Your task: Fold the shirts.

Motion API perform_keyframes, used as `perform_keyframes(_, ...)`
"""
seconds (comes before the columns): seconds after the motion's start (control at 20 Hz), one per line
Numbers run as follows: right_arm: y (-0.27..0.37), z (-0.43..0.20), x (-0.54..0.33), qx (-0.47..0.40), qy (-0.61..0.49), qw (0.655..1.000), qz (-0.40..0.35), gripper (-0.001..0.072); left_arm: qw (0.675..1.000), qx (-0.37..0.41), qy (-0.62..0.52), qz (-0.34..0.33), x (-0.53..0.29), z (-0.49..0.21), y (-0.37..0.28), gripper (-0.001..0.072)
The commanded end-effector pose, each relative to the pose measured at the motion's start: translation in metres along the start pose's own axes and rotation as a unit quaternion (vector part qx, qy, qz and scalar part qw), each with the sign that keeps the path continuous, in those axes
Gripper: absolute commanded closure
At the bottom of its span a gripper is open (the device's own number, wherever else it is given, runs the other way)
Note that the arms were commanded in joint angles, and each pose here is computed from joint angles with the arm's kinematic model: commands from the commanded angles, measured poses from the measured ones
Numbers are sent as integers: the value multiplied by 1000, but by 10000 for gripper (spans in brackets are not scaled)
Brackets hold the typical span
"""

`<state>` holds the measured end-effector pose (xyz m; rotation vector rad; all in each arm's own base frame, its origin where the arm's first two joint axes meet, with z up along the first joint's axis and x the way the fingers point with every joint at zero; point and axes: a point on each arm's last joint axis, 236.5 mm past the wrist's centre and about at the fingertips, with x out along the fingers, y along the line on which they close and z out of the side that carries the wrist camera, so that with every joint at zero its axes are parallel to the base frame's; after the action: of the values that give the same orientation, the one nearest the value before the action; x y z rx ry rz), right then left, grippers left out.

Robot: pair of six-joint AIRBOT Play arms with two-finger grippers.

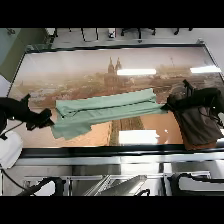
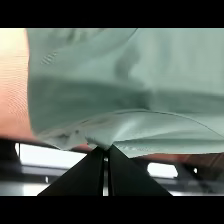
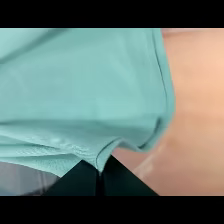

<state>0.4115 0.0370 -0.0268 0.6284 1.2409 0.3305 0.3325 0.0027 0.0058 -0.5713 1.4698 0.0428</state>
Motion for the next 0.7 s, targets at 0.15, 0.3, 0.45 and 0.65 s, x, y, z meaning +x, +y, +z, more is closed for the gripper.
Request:
perform_keyframes(0.15,37,78,56,-44,-37,998,8,692,996,49,-70,-35,19,115,-63,689)
perform_keyframes(0.3,26,89,84,-40,-32,999,5,693,996,51,-62,-33,56,144,-67,689)
perform_keyframes(0.45,12,97,93,-37,-40,998,-8,692,998,54,-35,-29,88,155,-68,689)
perform_keyframes(0.65,-9,102,88,-63,-44,996,-52,692,998,62,-12,-29,109,163,-73,686)
